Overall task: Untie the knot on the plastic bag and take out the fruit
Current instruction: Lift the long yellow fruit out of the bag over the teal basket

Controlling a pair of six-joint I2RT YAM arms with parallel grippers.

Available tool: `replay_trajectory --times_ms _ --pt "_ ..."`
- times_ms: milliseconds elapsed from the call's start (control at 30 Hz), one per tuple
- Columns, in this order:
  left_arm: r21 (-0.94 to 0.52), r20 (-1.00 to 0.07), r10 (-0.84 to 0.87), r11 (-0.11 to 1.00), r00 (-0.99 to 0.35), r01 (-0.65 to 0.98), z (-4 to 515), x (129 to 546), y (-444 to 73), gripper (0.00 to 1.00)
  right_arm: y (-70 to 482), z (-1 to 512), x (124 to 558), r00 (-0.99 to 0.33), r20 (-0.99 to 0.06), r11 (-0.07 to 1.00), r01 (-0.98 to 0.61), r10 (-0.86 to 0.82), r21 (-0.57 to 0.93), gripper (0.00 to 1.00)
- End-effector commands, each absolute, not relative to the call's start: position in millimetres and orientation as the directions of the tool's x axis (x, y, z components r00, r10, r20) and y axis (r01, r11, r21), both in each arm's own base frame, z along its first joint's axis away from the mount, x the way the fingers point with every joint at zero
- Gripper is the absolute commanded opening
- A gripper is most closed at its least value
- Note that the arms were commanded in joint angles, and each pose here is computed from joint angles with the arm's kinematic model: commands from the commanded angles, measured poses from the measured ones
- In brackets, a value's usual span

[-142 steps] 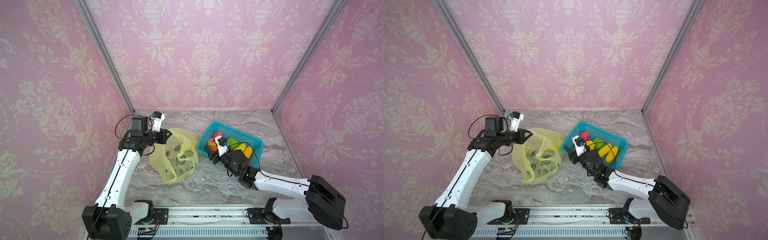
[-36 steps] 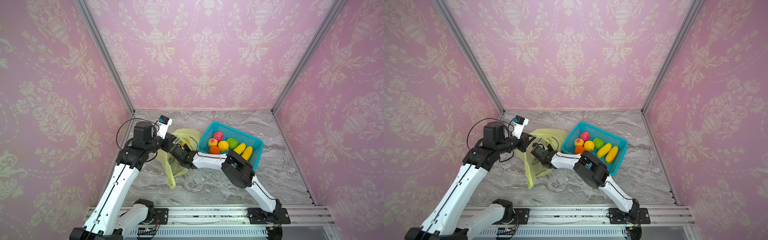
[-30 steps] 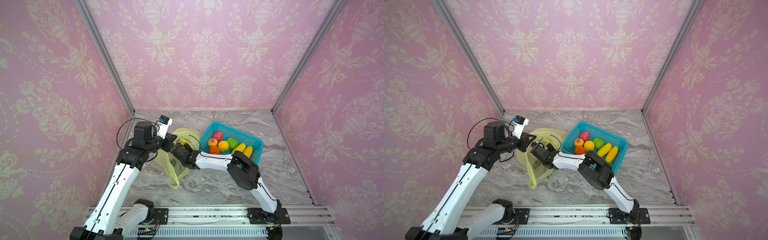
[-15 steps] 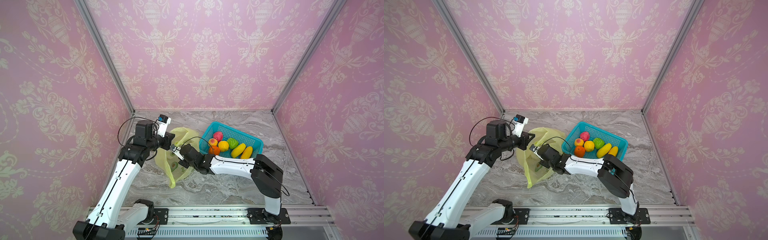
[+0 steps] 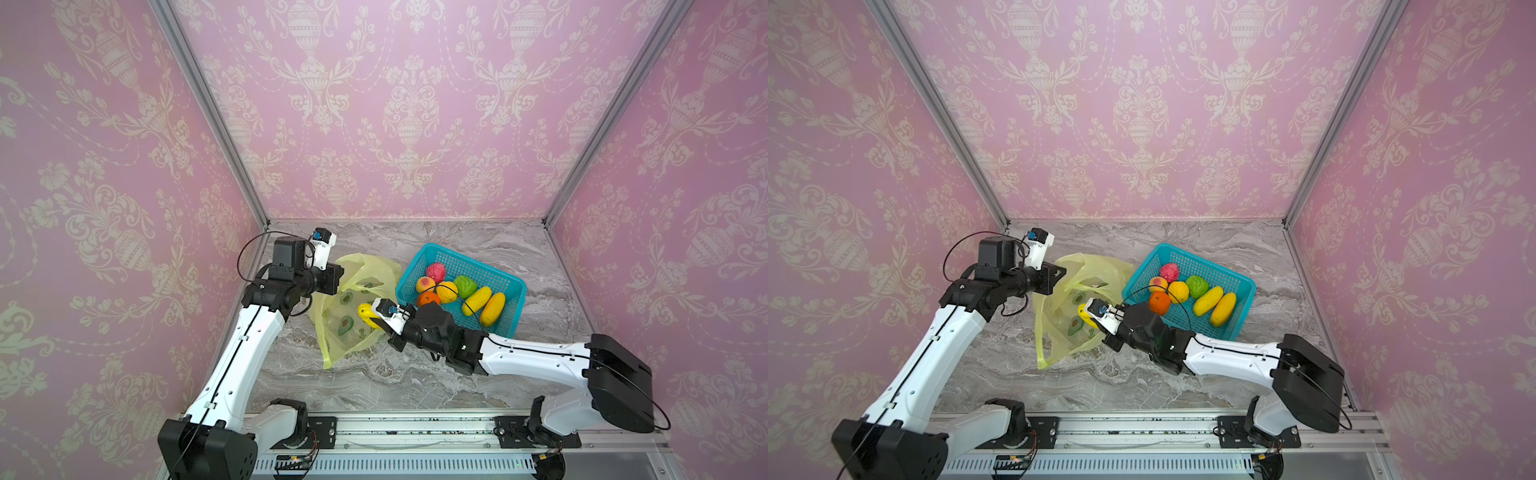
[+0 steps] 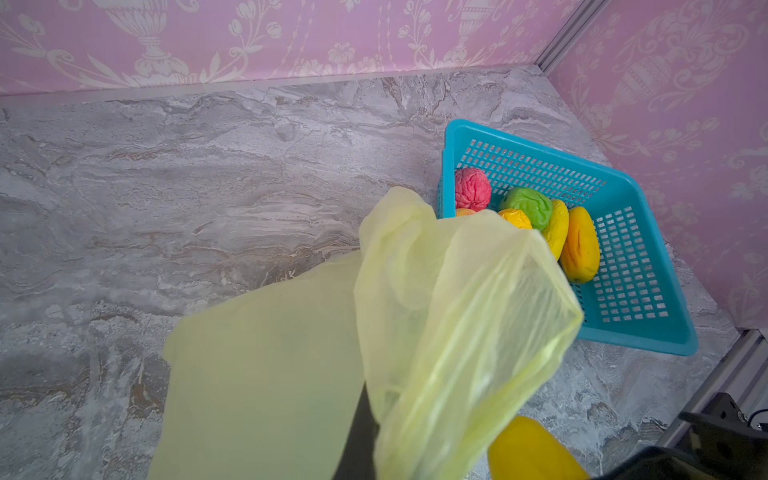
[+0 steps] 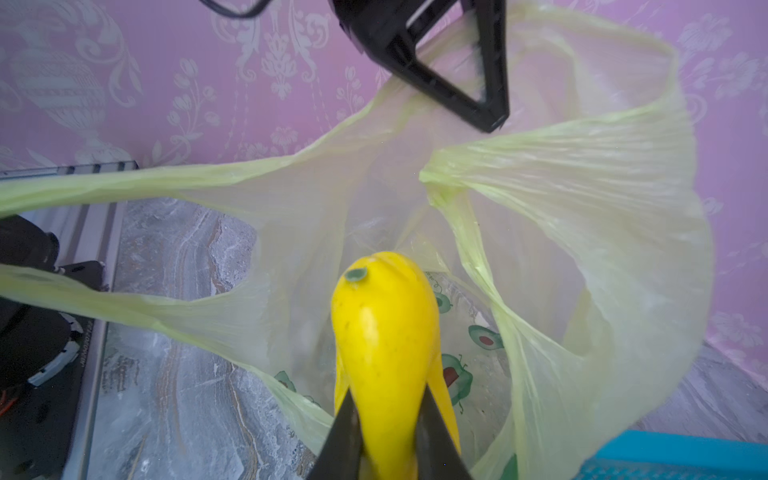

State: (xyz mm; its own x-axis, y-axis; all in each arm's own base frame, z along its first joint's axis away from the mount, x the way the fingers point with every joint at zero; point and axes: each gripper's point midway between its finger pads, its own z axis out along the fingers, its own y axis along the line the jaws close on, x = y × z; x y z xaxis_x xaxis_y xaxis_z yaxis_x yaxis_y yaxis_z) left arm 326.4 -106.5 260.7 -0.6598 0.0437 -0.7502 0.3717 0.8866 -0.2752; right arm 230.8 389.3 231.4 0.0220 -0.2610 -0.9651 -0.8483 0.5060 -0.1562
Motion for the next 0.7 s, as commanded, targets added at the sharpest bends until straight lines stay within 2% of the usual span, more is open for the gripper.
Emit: replay_trajectory --times_ms 0,133,333,500,667 --pt "-0.284 -0.739 0.020 0.897 -0.673 0.338 265 329 -101 0.00 363 282 224 0.034 -0.999 0.516 -0.856 -0.036 -0.048 0.00" --pt "-0.284 -0.732 0.015 0.902 -0.681 0.324 263 331 -98 0.00 303 302 244 -0.031 -0.991 0.594 -0.798 0.127 0.101 0.00" --pt "-0.288 -0.728 0.011 0.902 -0.686 0.320 261 331 -97 0.00 213 288 299 -0.074 -0.979 0.840 -0.505 0.189 0.200 0.00" --pt "-0.289 -0.728 0.008 0.903 -0.685 0.317 261 332 -96 0.00 158 237 360 -0.258 -0.949 0.958 -0.170 0.181 0.229 0.00" --pt "-0.293 -0.725 0.004 0.903 -0.689 0.314 260 333 -95 0.00 145 176 408 -0.447 -0.875 0.978 -0.002 0.185 0.208 0.00"
